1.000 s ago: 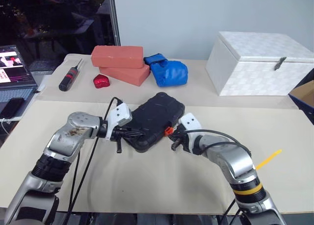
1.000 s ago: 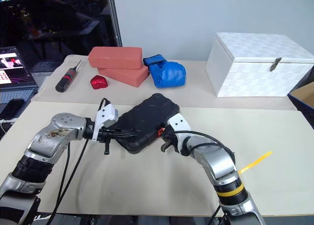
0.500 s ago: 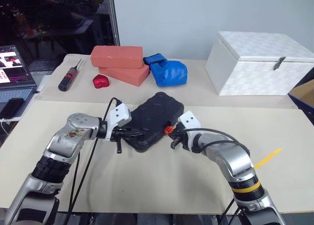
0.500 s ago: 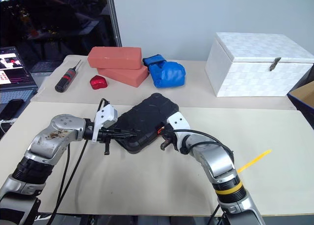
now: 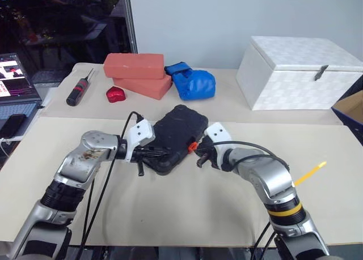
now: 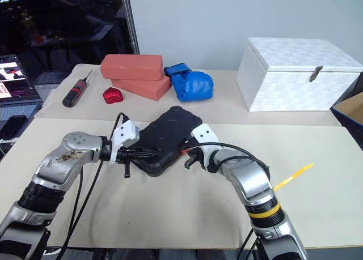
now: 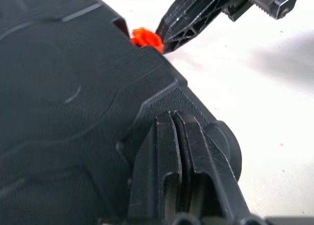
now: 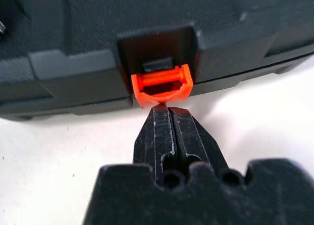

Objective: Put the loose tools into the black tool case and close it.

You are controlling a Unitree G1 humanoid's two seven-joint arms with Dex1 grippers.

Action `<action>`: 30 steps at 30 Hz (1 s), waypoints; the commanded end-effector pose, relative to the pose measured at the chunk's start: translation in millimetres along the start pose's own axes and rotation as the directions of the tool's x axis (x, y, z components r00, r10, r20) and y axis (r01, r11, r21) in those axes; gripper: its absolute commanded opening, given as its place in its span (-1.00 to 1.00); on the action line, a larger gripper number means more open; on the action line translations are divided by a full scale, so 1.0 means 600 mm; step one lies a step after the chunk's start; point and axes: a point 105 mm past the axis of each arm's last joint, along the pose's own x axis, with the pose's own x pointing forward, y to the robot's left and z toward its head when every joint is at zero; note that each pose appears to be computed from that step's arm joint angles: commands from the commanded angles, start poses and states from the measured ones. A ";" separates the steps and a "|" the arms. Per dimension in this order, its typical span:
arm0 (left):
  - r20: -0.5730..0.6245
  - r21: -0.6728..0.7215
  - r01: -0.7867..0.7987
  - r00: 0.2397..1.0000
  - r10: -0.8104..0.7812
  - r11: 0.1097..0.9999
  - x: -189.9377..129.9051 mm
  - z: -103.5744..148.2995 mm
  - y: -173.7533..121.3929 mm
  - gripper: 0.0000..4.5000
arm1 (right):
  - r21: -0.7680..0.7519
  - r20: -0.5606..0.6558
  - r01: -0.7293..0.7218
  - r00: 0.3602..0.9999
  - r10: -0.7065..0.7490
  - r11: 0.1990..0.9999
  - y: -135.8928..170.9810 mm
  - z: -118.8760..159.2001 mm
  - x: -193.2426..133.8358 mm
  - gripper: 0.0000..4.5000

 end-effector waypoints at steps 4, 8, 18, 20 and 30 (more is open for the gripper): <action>-0.103 -0.094 0.067 0.992 -0.077 0.993 0.027 -0.060 -0.032 -0.94 | -0.097 0.147 -0.059 0.986 0.073 0.994 0.030 0.080 0.001 -1.00; -0.099 -0.096 0.057 0.993 -0.066 0.994 0.027 -0.063 -0.032 -0.94 | -0.110 0.159 -0.078 0.983 0.095 0.991 0.035 0.080 0.009 -1.00; 0.318 -0.186 -0.052 0.942 0.110 0.981 -0.059 0.014 -0.049 -0.61 | -0.248 0.392 -0.030 0.911 0.128 0.968 0.010 0.056 -0.129 -0.49; 0.319 -0.206 -0.044 0.941 0.110 0.978 -0.079 0.006 -0.067 -0.30 | -0.251 0.378 -0.053 0.914 0.148 0.967 0.009 0.030 -0.165 -0.22; 0.151 -0.302 -0.202 0.955 0.256 0.932 -0.174 -0.063 -0.101 0.99 | -0.273 0.222 -0.012 0.972 0.075 0.962 -0.025 -0.070 -0.309 0.99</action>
